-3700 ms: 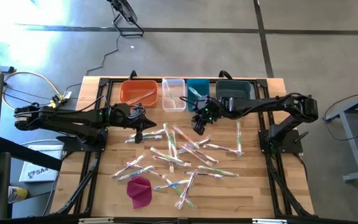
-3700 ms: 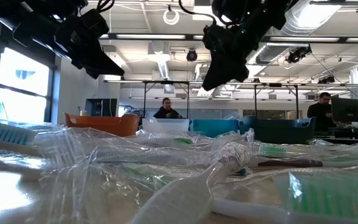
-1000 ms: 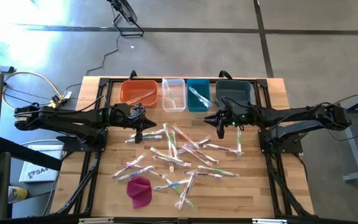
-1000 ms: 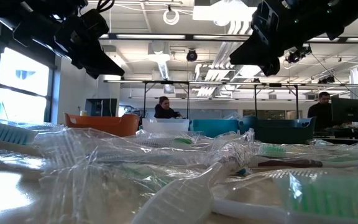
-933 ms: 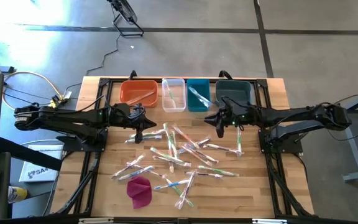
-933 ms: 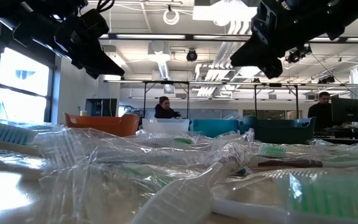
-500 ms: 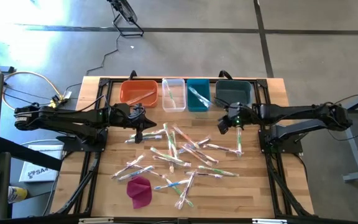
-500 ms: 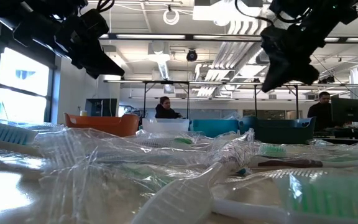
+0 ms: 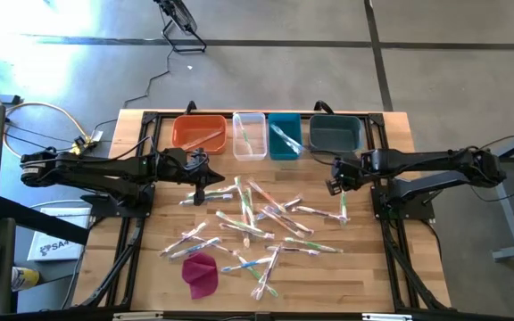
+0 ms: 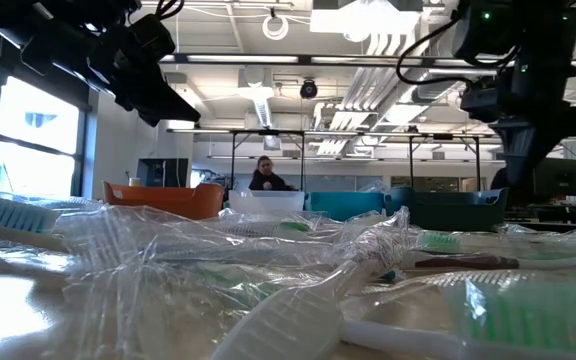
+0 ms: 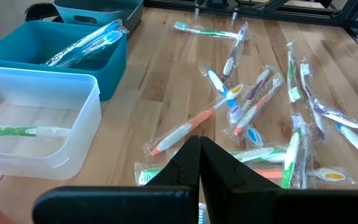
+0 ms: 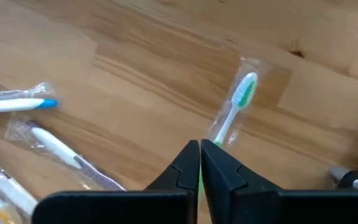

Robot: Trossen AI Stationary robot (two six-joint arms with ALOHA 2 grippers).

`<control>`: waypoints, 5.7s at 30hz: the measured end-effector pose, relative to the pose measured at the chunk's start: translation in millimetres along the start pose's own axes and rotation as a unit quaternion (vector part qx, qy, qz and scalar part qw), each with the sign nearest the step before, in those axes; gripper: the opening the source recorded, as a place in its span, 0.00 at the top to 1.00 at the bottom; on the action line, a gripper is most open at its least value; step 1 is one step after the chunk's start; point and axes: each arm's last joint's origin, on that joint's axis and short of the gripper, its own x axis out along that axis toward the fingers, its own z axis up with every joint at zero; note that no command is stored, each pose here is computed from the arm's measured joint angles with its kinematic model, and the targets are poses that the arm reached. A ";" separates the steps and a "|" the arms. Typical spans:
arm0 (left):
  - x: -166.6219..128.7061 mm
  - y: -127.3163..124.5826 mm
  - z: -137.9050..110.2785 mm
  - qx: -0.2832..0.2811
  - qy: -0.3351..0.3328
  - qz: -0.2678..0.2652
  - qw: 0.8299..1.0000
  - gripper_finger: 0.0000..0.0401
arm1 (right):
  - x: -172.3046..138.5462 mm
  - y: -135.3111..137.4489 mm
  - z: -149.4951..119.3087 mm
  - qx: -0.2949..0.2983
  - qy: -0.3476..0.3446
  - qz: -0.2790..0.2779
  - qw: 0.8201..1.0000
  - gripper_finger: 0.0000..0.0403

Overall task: Pick & Place Toothbrushes
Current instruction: Put the green toothbrush into the transparent bin

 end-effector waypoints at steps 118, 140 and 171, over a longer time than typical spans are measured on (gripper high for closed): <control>0.0 0.0 -0.1 0.000 0.001 0.000 1.000 1.00 | 59.9 -7.3 -42.9 0.094 0.034 0.077 0.992 0.73; 0.0 0.0 -0.1 0.000 0.000 0.000 1.000 1.00 | 69.1 -3.5 -42.5 0.103 0.028 0.048 0.993 0.73; 0.0 0.0 -0.1 0.000 0.001 0.000 1.000 1.00 | 67.4 -8.4 -42.6 0.056 0.006 0.046 0.997 0.97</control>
